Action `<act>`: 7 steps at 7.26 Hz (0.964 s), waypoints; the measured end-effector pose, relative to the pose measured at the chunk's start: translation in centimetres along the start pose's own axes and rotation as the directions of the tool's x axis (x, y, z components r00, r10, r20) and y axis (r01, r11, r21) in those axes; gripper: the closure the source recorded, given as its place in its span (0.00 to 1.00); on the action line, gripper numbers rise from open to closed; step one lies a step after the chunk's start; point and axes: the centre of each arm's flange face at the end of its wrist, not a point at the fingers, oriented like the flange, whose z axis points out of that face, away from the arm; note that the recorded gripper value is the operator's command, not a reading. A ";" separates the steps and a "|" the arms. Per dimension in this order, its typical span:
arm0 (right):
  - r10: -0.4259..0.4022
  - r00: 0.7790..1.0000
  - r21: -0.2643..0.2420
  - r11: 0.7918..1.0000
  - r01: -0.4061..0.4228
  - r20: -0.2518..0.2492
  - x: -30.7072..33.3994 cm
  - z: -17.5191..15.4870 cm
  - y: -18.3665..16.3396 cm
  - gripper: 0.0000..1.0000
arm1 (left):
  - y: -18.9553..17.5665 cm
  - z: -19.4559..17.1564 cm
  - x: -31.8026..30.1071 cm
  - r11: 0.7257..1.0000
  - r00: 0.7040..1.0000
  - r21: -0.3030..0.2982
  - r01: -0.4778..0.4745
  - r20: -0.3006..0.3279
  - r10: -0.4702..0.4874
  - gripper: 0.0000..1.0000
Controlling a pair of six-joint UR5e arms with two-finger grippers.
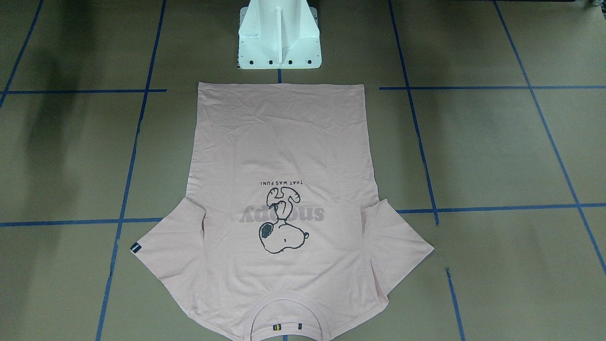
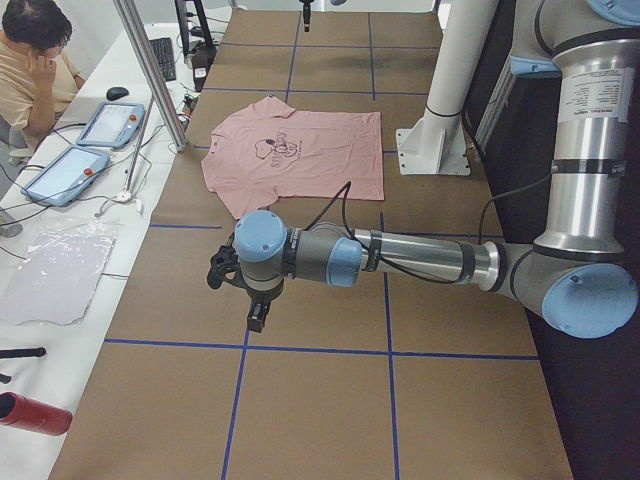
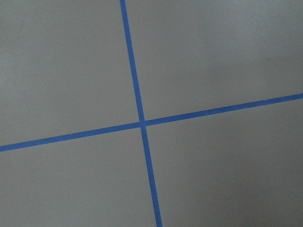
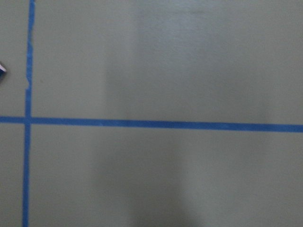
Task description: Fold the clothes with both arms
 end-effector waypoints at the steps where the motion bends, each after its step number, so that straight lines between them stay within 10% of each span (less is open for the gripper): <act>1: 0.071 0.997 0.030 0.997 -0.071 0.015 -6.4 3.4 -2.8 0.03 | 0.0 -0.1 0.2 1.000 1.000 0.003 -0.003 -0.003 0.003 0.00; 4: 0.294 0.953 0.192 0.934 -0.302 0.071 -21.7 11.9 -7.6 0.23 | -0.1 -0.2 0.6 1.000 1.000 0.008 -0.004 -0.025 0.005 0.00; 7: 0.321 0.946 0.274 0.907 -0.321 0.045 -24.3 15.6 -7.8 0.27 | -0.1 -0.3 0.8 1.000 0.999 0.010 -0.004 -0.044 0.004 0.00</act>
